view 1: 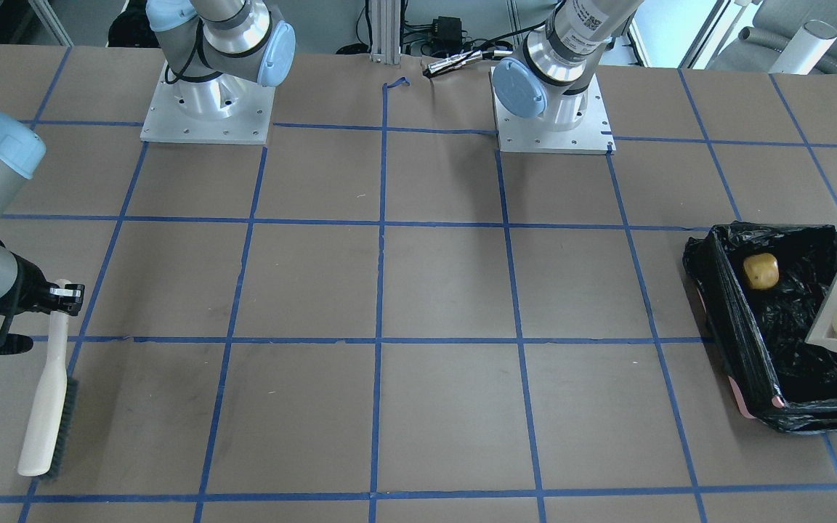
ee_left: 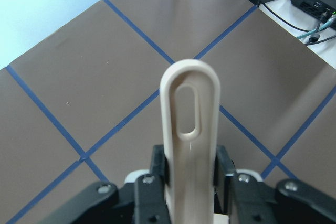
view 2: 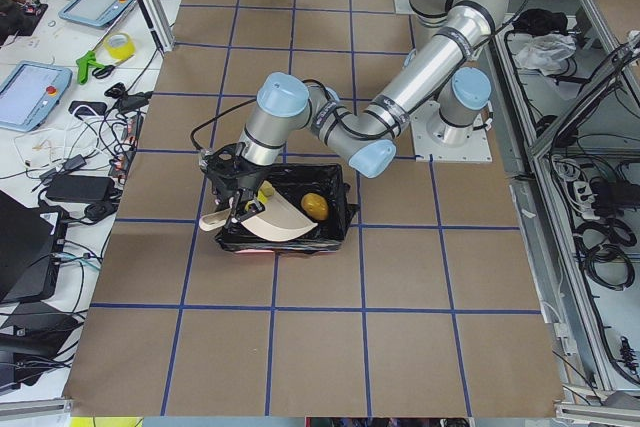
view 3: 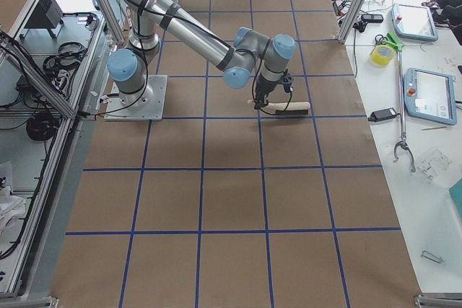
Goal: Sweep and dump trash into bin
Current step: 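Tilt the dustpan further with the left gripper while the right releases the brush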
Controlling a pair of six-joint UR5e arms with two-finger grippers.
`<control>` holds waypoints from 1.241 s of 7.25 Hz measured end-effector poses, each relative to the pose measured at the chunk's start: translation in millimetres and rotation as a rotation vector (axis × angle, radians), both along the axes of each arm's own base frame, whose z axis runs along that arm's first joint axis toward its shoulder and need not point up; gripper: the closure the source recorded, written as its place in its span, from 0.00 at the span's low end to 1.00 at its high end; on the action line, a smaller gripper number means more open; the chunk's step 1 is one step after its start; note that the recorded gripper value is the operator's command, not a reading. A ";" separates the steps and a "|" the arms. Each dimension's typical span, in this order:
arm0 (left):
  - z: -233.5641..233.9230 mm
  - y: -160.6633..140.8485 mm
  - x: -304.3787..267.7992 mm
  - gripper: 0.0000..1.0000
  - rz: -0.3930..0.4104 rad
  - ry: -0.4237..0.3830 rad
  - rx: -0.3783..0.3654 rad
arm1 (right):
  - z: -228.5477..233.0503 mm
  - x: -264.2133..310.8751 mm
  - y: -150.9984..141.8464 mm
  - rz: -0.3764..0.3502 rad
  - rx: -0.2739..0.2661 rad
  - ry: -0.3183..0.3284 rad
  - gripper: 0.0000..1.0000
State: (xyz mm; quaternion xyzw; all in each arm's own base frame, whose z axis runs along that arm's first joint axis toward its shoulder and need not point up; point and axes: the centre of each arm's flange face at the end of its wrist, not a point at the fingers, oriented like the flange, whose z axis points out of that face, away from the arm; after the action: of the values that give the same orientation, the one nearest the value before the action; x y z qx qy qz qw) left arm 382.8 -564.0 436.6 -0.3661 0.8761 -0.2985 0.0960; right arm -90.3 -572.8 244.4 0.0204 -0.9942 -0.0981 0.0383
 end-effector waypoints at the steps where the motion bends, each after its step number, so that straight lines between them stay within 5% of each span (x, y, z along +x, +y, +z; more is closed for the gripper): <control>1: 3.7 -2.6 -13.0 1.00 -0.012 -0.021 0.000 | -2.5 -0.3 -0.5 -0.002 0.003 -0.001 0.96; 2: 7.4 -5.8 -21.4 1.00 -0.030 -0.071 -0.006 | -4.5 -0.6 -0.8 -0.004 0.005 -0.001 0.92; 4: 6.2 -7.5 -28.1 1.00 -0.073 -0.182 -0.045 | -5.6 -0.6 -0.9 -0.009 0.007 0.000 0.60; 7: 18.1 -14.0 -55.3 1.00 -0.142 -0.284 -0.096 | -5.0 -0.6 -1.8 -0.010 0.002 0.001 0.30; 9: 27.9 -14.9 -70.3 1.00 -0.193 -0.373 -0.131 | -3.8 -0.9 -2.6 -0.009 -0.001 0.003 0.29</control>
State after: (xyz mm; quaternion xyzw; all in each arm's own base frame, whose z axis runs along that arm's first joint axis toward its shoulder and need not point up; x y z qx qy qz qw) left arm 312.5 -578.8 464.4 -0.2245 0.8530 -0.4250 0.2035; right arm -91.3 -575.5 240.6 0.0159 -0.9943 -0.0978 0.0394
